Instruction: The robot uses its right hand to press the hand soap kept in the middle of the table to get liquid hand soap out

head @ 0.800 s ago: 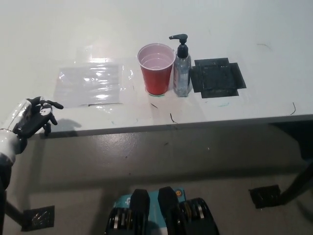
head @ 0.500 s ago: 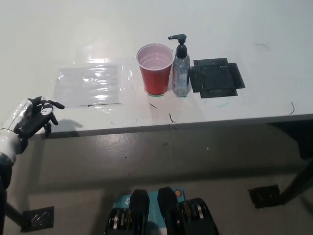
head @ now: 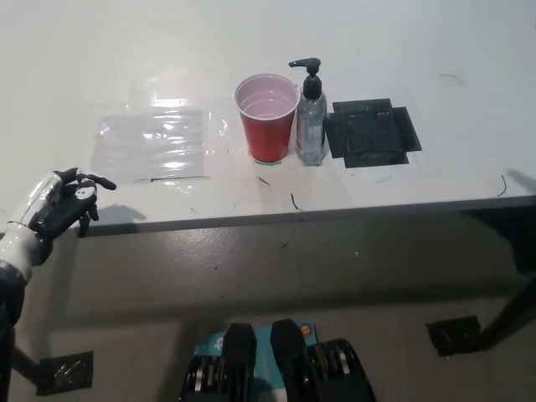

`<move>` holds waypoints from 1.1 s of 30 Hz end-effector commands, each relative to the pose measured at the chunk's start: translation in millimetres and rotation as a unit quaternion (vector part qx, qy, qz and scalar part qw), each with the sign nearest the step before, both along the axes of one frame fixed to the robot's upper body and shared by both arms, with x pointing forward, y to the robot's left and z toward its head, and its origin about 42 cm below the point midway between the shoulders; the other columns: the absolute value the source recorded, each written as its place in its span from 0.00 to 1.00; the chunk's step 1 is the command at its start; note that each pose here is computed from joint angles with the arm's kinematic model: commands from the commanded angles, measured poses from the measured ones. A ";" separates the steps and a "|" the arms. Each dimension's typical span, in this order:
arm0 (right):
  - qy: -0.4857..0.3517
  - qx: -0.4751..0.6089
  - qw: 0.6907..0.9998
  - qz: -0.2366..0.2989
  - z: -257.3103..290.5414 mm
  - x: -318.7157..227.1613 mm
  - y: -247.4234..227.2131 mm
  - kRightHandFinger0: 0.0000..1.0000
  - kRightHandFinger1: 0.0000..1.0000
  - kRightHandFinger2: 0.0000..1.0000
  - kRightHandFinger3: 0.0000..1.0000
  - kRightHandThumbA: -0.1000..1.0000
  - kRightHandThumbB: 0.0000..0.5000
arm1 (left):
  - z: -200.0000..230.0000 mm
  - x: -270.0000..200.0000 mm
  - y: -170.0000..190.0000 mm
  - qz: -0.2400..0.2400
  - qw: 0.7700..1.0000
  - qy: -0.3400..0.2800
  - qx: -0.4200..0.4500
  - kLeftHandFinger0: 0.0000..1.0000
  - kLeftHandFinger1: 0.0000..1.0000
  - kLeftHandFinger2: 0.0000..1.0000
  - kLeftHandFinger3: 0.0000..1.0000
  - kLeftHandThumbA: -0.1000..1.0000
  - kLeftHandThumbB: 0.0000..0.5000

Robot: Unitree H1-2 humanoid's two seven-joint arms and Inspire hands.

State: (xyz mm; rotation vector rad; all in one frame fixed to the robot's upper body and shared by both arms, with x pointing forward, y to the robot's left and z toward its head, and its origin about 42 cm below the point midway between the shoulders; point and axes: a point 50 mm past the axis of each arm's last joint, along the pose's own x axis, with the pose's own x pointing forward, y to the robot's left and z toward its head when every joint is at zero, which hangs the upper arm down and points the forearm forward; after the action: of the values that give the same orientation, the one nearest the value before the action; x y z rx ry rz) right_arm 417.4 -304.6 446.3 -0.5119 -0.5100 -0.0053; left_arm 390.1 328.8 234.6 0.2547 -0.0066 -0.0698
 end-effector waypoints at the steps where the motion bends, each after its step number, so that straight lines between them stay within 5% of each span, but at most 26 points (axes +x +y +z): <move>1: -0.031 -0.065 0.997 -0.014 40.5 11.7 16.4 1.00 1.00 1.00 1.00 1.00 0.38 | 18.0 2.6 4.2 -0.012 1.000 -0.020 0.019 0.11 0.09 0.16 0.48 0.39 0.00; 4: -0.038 -0.106 0.994 -0.009 56.5 27.9 49.8 1.00 1.00 1.00 1.00 1.00 0.57 | 18.6 2.9 3.7 -0.012 0.999 -0.026 0.026 0.12 0.09 0.14 0.46 0.39 0.00; 12: -0.052 -0.160 0.985 0.026 72.5 63.2 120.5 1.00 1.00 1.00 1.00 1.00 0.70 | 18.9 2.9 3.1 -0.014 0.999 -0.027 0.025 0.15 0.10 0.14 0.46 0.41 0.00; 18: -0.020 -0.231 0.971 0.055 72.1 88.1 160.6 1.00 1.00 1.00 1.00 1.00 0.98 | 20.7 4.4 2.0 -0.021 0.999 -0.031 0.033 0.13 0.09 0.13 0.44 0.44 0.00; 33: 0.028 -0.286 0.951 0.113 8.8 112.7 228.2 1.00 1.00 1.00 1.00 1.00 1.00 | 29.3 14.3 -7.4 -0.042 0.998 -0.036 0.039 0.07 0.06 0.13 0.41 0.58 0.00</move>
State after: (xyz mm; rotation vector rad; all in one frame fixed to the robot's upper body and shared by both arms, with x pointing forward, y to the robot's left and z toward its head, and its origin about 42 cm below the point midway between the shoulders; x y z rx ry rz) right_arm 533.1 -90.0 437.2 -0.9835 -0.3998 0.3696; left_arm 397.1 317.5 238.5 0.2870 -0.0105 -0.1237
